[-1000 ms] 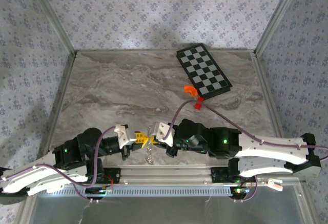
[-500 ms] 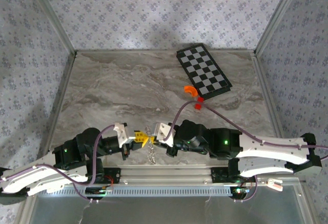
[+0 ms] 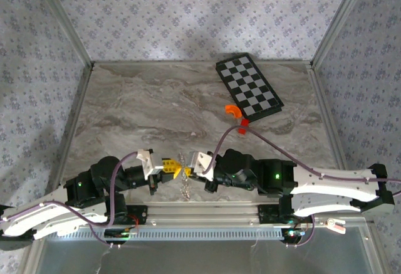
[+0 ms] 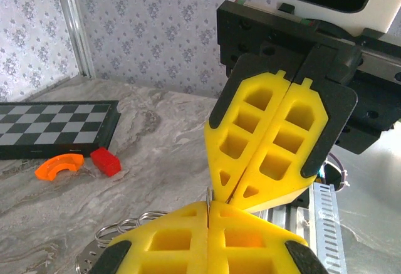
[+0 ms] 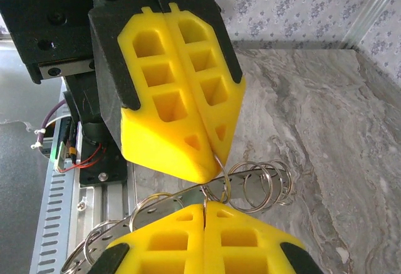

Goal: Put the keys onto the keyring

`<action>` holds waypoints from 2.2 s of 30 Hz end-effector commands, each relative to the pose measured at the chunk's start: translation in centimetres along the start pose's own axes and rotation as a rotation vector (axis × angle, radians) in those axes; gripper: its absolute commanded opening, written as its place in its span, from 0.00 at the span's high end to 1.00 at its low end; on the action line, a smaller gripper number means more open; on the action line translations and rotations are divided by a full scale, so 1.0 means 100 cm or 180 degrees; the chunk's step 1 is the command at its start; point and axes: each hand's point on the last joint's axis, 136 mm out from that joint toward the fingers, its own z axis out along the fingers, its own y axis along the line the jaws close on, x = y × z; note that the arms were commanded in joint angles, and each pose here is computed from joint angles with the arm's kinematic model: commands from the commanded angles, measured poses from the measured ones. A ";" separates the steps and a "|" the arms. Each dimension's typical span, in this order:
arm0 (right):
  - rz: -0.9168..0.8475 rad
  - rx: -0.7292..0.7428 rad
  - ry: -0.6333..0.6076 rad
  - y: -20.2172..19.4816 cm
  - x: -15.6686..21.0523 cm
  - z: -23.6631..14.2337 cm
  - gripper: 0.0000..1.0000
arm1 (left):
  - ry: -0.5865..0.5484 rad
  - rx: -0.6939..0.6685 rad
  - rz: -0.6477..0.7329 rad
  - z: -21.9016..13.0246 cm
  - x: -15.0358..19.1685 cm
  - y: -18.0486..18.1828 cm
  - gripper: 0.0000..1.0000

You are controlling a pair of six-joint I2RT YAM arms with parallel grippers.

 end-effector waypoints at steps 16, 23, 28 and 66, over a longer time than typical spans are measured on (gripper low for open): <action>0.0051 -0.0203 -0.0156 0.012 -0.002 -0.014 0.89 | -0.0695 0.0020 0.0054 -0.017 -0.052 -0.003 1.00; 0.0201 -0.0243 -0.0394 0.010 -0.017 -0.032 0.70 | -0.0764 0.0057 0.0154 -0.021 -0.049 -0.005 1.00; 0.0275 -0.0311 -0.0536 0.010 -0.028 -0.044 0.67 | -0.0857 0.0219 0.0279 -0.029 -0.050 -0.015 1.00; 0.0331 -0.0687 -0.0860 0.014 -0.060 -0.021 0.71 | -0.0839 0.0518 0.0499 -0.029 -0.045 -0.032 1.00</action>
